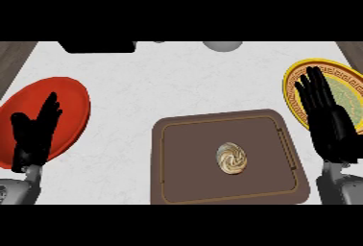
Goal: Pick the cupcake from the tray and place it in the plate
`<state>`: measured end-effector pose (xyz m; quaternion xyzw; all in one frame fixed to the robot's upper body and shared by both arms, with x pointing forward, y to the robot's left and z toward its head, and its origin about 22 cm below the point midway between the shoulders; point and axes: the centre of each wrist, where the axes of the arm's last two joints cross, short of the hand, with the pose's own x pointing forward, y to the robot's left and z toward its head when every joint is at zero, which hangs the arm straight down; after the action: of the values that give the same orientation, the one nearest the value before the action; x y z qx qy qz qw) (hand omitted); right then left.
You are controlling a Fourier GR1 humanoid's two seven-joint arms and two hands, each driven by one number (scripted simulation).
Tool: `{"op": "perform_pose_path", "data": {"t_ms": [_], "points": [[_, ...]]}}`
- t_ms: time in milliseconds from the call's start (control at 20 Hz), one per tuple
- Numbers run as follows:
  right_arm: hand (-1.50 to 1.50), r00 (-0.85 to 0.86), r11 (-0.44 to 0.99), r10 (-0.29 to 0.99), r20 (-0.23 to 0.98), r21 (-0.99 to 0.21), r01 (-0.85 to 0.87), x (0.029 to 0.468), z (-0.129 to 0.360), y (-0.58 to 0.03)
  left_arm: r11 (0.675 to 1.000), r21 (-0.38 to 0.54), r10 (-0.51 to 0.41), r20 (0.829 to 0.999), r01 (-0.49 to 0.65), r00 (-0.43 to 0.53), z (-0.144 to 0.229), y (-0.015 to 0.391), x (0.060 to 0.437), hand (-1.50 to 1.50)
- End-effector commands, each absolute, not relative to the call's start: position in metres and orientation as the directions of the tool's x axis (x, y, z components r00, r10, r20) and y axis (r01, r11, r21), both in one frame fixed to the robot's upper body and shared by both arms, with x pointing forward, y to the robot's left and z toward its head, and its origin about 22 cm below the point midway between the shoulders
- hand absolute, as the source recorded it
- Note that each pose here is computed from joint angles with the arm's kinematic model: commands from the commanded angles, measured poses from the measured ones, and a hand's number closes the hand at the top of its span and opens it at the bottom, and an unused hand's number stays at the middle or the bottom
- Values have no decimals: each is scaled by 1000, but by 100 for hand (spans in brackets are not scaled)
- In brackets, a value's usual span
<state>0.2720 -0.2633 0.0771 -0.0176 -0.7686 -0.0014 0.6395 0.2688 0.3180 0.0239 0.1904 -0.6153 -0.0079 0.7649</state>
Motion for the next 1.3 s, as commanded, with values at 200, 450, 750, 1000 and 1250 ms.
{"op": "perform_pose_path", "data": {"t_ms": [200, 450, 750, 1000, 1250], "points": [[150, -358, 979, 176, 917, -125, 160, 277, 165, -305, 986, 129, -84, 930, -102, 358, -18, 277, 245, 0], [-150, -141, 766, 485, 863, -342, 545, 257, 107, -331, 999, 26, -12, 927, -32, 374, -27, 257, 232, 0], [-150, -262, 819, 435, 861, -258, 512, 208, 82, -320, 1000, 1, 9, 927, -26, 375, -34, 249, 228, 0], [-150, -178, 811, 522, 834, -420, 407, 192, 99, -302, 1000, 7, -6, 920, 0, 391, -21, 248, 247, 0], [-150, 13, 712, 696, 718, -693, 114, 180, 121, -310, 1000, -6, 3, 928, 7, 373, -40, 229, 220, 0]]}}
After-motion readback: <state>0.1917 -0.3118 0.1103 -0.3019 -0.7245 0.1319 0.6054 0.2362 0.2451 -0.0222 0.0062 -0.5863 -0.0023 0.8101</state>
